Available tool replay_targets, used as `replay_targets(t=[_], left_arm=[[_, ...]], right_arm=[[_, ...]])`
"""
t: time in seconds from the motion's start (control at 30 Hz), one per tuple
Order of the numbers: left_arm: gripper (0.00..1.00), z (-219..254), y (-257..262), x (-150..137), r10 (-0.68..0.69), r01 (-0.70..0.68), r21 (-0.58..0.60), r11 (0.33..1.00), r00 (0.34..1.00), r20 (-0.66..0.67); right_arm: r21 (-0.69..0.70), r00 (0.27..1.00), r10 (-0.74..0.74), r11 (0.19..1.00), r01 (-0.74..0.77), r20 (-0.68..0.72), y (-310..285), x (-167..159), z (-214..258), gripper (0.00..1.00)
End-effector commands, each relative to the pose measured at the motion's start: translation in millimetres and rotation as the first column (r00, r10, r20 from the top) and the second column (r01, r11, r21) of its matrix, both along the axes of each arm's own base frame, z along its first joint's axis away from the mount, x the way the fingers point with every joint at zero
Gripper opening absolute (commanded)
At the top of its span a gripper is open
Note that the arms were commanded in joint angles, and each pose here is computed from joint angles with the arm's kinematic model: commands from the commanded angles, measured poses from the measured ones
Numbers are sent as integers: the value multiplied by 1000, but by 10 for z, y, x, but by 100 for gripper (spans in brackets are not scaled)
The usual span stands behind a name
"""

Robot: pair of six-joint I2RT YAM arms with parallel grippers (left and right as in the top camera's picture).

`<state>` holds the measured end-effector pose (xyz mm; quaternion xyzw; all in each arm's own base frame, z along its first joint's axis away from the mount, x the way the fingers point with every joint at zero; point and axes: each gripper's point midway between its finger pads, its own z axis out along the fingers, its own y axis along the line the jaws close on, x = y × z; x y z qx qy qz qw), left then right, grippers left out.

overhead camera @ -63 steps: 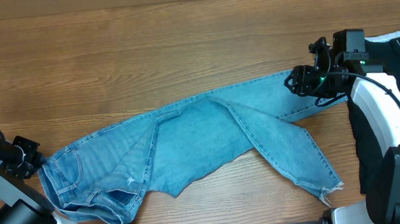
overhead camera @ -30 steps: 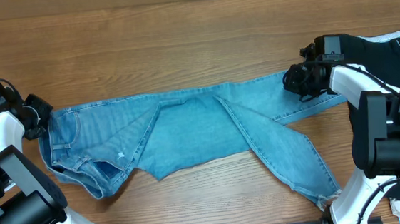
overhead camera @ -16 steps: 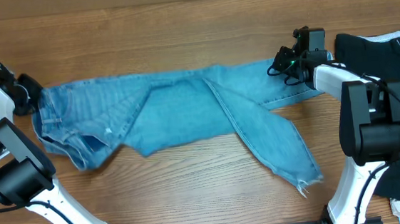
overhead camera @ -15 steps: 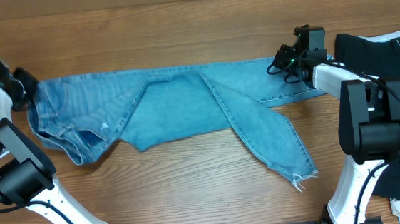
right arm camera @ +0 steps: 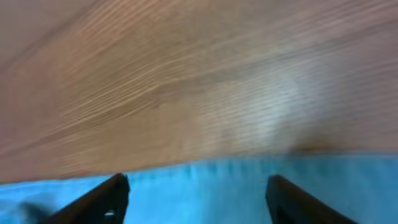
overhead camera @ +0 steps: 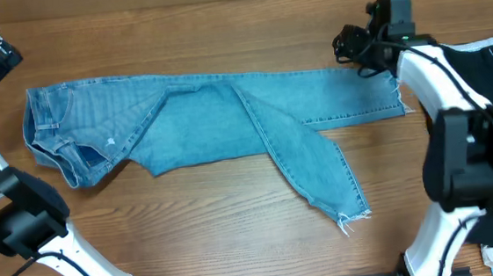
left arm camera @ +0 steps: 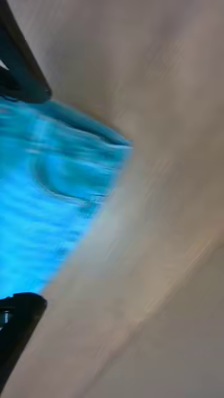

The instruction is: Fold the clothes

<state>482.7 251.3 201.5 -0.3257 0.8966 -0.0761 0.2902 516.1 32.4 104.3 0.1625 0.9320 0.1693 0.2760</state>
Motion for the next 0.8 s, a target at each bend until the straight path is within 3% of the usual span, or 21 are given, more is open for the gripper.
replay_targets(t=[0.0, 0.1, 0.27, 0.4, 0.5, 0.63, 0.77], left_arm=[[98, 497, -139, -423, 104, -104, 0, 995, 994, -33], [98, 957, -420, -905, 112, -112, 10, 994, 993, -49], [100, 1554, -1174, -1640, 16, -16, 2, 1000, 999, -32], [100, 1511, -1688, -2009, -80, 80, -3, 997, 993, -88], [100, 1090, -1703, -2333, -17, 29, 61, 998, 981, -195], [100, 405, -1681, -2210, -32, 40, 29, 999, 972, -234], [100, -236, -1694, -1994, -112, 105, -40, 994, 944, -311]], right_arm=[[-59, 996, -44, 997, 48, 72, -235, -218, 756, 86], [-61, 998, -56, 997, 55, -26, -265, -696, 938, 93], [-67, 959, -59, 997, 42, -277, -245, -1319, 724, 100], [-99, 930, -54, 995, 19, -363, -198, -1643, 750, 100], [-125, 905, -12, 991, -46, -426, -33, -1994, 745, 100], [-121, 835, 97, 974, -192, -541, 317, -2518, 343, 96], [-99, 752, 172, 949, -300, -636, 506, -2918, -189, 73]])
